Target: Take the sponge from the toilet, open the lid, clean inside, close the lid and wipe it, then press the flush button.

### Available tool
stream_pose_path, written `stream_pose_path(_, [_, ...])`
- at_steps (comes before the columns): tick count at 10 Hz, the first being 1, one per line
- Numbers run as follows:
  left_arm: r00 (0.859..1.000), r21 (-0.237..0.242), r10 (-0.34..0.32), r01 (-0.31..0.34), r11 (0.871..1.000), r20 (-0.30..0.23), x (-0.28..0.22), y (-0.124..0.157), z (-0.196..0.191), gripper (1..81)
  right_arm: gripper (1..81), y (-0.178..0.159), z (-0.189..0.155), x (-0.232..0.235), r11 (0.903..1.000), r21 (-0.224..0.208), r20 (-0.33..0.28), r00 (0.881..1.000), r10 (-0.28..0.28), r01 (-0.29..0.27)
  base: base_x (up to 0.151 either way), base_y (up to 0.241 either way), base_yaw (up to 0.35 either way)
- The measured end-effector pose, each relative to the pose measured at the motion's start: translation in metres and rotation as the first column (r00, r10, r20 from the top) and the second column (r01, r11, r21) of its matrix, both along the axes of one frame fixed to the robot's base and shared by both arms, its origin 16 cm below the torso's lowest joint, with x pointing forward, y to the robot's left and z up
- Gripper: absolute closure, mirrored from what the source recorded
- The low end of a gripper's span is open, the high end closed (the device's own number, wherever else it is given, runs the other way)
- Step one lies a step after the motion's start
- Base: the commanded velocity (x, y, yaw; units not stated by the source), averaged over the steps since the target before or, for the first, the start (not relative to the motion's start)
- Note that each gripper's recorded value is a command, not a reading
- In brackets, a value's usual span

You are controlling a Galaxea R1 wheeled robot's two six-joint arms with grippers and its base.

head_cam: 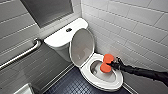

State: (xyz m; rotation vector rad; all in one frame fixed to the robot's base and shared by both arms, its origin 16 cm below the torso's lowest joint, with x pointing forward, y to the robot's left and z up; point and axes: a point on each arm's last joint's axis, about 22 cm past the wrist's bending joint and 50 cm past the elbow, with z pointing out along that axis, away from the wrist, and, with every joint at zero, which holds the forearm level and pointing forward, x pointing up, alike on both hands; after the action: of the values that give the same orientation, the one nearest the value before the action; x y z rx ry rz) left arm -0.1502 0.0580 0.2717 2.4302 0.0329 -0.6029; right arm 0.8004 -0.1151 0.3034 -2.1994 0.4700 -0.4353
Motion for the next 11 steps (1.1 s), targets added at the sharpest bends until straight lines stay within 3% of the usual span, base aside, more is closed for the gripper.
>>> stream_pose_path(2, [1.0, -0.003, 0.001, -0.001, 1.0, 0.001, 0.001, -0.003, 0.0, 1.0, 81.1, -0.031, -0.019, -0.032, 0.9989, -0.014, -0.033, 0.998, -0.045, 0.045, 0.0, 0.0, 0.0])
stream_pose_path(4, [1.0, -0.009, 0.003, -0.003, 1.0, 0.002, 0.002, -0.009, 0.001, 1.0, 81.1, -0.033, -0.009, -0.045, 0.9979, 0.018, -0.033, 0.998, -0.062, 0.062, 0.0, 0.0, 0.0])
stream_pose_path(6, [1.0, -0.019, 0.01, -0.01, 1.0, 0.005, 0.005, -0.02, 0.002, 1.0, 81.1, -0.056, -0.017, -0.078, 0.9941, 0.017, -0.064, 0.992, -0.106, 0.107, 0.0, 0.0, 0.0])
stream_pose_path(8, [1.0, -0.008, 0.001, -0.001, 1.0, 0.003, 0.002, -0.018, -0.001, 1.0, 81.1, -0.064, -0.004, -0.087, 0.9912, 0.038, -0.061, 0.99, -0.124, 0.127, 0.0, 0.0, 0.0])
stream_pose_path(11, [1.0, 0.001, -0.009, 0.009, 1.0, 0.004, 0.0, -0.021, -0.004, 1.0, 81.1, -0.102, -0.006, -0.133, 0.9806, 0.02, -0.092, 0.977, -0.192, 0.195, 0.0, 0.0, 0.0])
